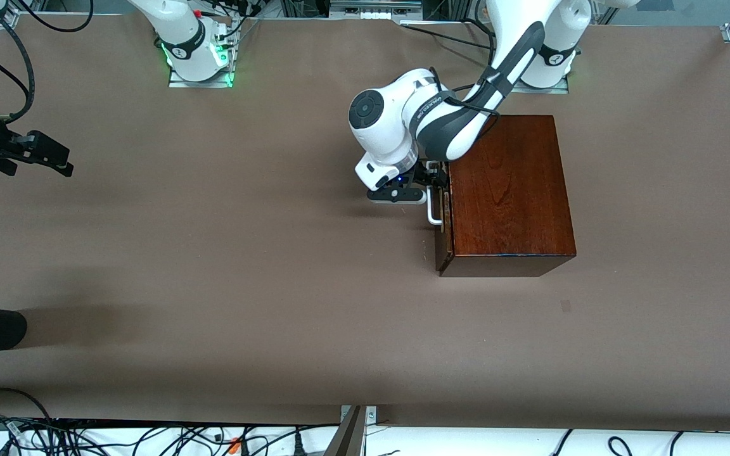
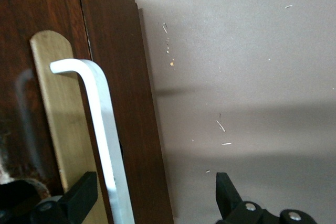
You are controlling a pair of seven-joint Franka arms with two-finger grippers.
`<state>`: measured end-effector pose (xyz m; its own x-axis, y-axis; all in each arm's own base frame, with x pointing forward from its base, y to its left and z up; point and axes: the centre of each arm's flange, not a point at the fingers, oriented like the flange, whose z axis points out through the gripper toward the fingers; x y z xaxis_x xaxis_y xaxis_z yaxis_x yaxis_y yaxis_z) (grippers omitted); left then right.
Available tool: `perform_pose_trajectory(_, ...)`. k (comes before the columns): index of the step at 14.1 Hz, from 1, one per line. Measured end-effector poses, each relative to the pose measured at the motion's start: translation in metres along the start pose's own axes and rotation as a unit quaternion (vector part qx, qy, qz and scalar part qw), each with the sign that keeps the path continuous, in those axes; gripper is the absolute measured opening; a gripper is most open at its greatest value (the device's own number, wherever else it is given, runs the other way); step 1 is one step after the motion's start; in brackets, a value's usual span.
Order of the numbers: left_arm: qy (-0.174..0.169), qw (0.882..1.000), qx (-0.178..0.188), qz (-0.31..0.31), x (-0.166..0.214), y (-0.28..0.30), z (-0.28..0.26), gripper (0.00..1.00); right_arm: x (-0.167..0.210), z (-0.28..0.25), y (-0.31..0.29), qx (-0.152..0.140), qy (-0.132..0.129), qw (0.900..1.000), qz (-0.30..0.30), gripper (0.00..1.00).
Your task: Open drawer, take yellow block, close drawer
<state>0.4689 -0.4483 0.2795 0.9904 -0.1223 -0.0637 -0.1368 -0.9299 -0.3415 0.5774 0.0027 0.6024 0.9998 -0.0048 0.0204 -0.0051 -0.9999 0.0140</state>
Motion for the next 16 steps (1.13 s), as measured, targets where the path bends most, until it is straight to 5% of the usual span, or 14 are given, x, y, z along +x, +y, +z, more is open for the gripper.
perform_pose_trajectory(16,0.019,0.998,-0.033,-0.055,0.003,0.013,0.011,1.00,0.000,0.000,0.000,0.000,0.000,1.000,0.000,1.00)
